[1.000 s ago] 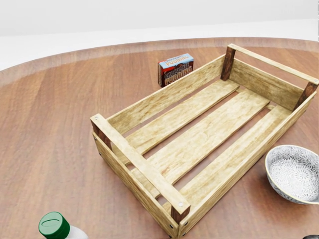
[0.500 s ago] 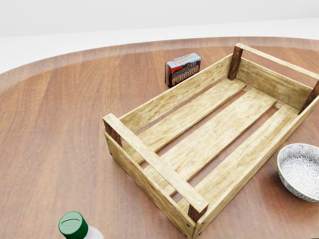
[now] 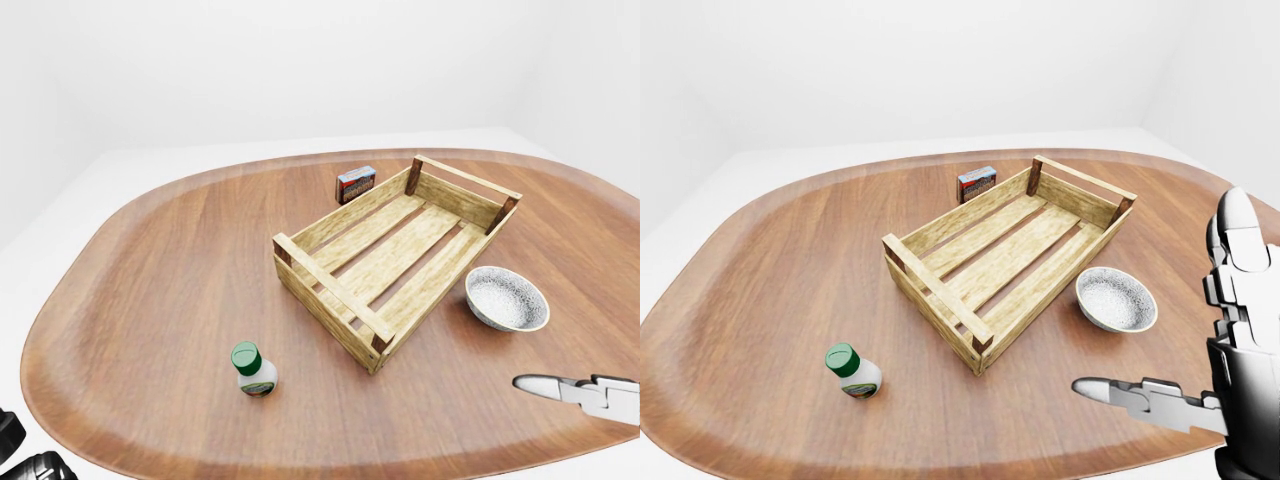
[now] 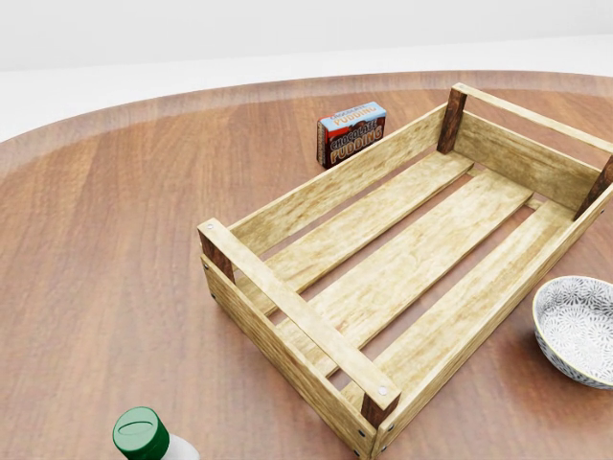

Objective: Pick up the salad dressing and put it in the tray.

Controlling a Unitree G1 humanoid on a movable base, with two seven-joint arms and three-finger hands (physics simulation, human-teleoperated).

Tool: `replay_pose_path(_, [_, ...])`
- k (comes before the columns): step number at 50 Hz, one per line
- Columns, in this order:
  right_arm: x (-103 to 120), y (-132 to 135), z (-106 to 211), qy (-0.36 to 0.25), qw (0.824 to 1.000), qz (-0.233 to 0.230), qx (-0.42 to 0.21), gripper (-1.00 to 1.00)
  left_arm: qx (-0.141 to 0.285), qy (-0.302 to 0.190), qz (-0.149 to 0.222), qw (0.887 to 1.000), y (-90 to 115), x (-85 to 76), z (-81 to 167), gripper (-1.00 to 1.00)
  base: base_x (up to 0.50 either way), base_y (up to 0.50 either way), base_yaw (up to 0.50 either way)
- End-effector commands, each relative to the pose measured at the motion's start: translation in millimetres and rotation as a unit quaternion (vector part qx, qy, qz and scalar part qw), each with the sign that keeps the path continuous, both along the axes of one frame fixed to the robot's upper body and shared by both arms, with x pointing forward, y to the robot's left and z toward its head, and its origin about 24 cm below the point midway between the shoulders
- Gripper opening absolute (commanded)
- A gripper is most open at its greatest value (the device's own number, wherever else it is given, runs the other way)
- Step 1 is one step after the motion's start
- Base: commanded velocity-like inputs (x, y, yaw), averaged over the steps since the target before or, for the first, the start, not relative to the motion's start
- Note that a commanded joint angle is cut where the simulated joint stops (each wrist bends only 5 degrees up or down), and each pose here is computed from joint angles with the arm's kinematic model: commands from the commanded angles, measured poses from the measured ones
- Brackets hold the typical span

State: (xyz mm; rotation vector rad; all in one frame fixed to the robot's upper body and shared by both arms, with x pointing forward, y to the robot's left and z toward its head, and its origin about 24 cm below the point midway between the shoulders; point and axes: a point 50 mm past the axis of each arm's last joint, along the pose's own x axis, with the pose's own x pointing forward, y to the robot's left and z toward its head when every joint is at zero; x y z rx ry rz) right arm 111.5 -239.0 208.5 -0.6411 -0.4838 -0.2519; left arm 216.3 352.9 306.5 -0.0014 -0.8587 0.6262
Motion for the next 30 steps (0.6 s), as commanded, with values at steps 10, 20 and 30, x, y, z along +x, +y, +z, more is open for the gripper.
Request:
replay_pose_path(10, [6,7,-2,-0.013,1.0,0.014,0.022,1.0,-0.001,0.004,0.0,1.0,1,1.6,-1,1.0,0.0,0.0,0.0])
replay_pose_path(20, [67,70,22,-0.089,0.984,0.151,-0.037,1.0,-0.001,0.002,0.0,1.0,1,-0.2,-1,1.0,0.0,0.0,0.0])
replay_pose_path(30, [136,117,57,-0.079,0.956,0.218,-0.181,1.0,-0.003,0.002,0.002,1.0,2,-0.4,0,1.0,0.0,0.0,0.0])
